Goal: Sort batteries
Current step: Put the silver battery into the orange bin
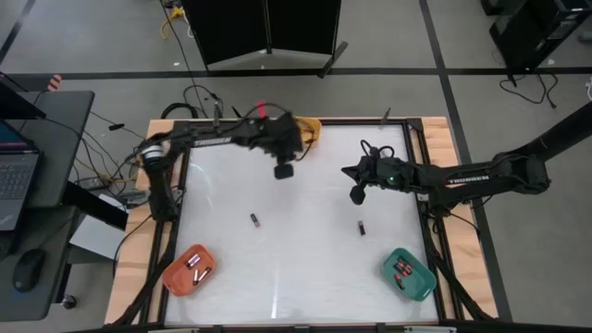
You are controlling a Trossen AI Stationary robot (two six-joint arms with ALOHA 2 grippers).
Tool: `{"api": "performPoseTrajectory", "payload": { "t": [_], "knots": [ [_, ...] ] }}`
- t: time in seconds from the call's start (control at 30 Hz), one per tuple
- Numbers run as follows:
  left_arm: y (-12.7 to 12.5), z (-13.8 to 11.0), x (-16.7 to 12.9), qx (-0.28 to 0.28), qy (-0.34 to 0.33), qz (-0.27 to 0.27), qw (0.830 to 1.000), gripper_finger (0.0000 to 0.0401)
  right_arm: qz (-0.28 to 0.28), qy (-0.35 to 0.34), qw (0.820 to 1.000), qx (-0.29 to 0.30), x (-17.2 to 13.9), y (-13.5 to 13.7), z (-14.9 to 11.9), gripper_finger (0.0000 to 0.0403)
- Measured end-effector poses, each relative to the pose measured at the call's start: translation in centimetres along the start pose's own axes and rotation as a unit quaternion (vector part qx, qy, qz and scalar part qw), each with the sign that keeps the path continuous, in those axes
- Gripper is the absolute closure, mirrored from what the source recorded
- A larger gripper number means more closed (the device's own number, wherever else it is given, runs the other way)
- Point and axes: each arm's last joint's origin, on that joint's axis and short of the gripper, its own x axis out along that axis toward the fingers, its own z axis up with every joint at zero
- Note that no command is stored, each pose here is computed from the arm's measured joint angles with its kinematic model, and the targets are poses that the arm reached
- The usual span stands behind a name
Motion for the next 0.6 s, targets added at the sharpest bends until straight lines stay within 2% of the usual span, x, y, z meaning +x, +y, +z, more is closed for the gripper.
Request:
{"api": "performPoseTrajectory", "payload": {
  "t": [0.2, 0.43, 0.6],
  "knots": [
    [-4.5, -4.1, -3.4, -0.045, -0.006, 0.004, 0.999, 0.0356, 0.018, -0.035, 0.999, 0.010, 0.1, 0.6, 0.0, 0.0395],
    [-10.6, -7.2, -8.9, -0.049, 0.042, -0.050, 0.997, 0.0356, 0.047, -0.065, 0.997, -0.001, 1.5, 1.5, 0.6, 0.0395],
    [-14.3, -9.2, -12.0, -0.062, 0.095, -0.096, 0.989, 0.0356, 0.055, -0.074, 0.996, -0.014, 3.1, 2.2, 1.1, 0.0395]
  ]
}}
